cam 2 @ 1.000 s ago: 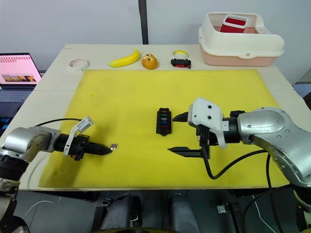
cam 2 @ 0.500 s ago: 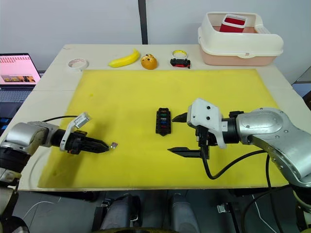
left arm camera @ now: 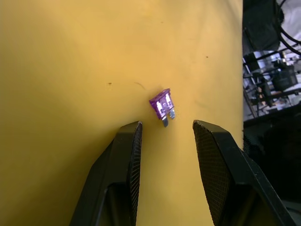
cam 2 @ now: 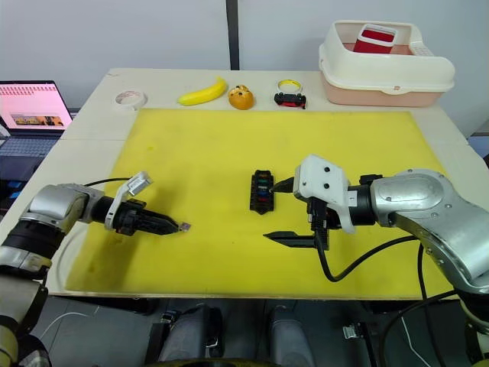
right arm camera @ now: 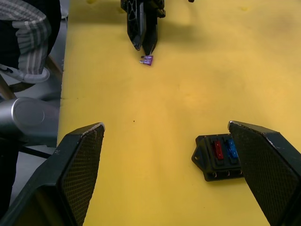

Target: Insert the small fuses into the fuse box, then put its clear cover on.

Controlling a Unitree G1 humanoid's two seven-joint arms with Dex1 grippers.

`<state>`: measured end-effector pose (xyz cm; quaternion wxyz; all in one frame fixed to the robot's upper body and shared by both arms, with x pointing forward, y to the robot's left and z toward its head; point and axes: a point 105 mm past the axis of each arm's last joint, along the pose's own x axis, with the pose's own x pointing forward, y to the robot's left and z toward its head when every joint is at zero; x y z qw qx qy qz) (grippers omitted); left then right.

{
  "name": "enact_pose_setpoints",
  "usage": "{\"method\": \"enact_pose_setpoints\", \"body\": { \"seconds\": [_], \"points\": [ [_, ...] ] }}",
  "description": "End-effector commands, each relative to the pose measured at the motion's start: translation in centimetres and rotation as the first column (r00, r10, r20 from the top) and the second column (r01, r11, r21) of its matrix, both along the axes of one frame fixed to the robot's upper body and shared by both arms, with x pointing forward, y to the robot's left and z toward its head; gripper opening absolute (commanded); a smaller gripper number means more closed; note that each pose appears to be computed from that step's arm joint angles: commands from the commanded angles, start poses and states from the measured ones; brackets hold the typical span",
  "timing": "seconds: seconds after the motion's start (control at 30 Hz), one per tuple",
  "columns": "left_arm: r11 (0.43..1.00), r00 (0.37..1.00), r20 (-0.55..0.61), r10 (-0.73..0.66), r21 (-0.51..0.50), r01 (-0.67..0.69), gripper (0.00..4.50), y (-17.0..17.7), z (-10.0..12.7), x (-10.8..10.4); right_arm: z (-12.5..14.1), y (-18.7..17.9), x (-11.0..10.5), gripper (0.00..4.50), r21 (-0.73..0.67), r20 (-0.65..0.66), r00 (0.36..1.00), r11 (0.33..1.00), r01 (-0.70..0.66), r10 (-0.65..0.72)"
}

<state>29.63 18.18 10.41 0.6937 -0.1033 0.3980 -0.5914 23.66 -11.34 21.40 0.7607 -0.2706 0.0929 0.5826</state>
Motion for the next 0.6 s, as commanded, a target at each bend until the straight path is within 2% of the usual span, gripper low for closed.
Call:
{"method": "enact_pose_setpoints", "body": {
  "seconds": [0.03, 0.27, 0.6],
  "points": [
    [0.998, 0.998, 0.006, -0.058, -0.016, 0.058, 1.82, -1.3, 0.3, -0.2, 0.9, 0.1, -0.2, 4.50, -0.004, 0.047, 0.999, 1.000, -0.012, 0.012],
    [0.999, 0.999, 0.028, -0.037, -0.004, 0.037, 1.82, -1.5, -0.2, 0.5, 0.8, 0.0, -0.2, 4.50, -0.008, 0.044, 0.999, 1.000, -0.007, 0.007],
    [0.999, 0.999, 0.045, 0.025, 0.033, -0.027, 1.82, 0.1, -0.7, 1.1, 0.8, 0.1, -0.1, 4.50, -0.008, 0.045, 0.999, 1.000, -0.007, 0.008]
  ]
}}
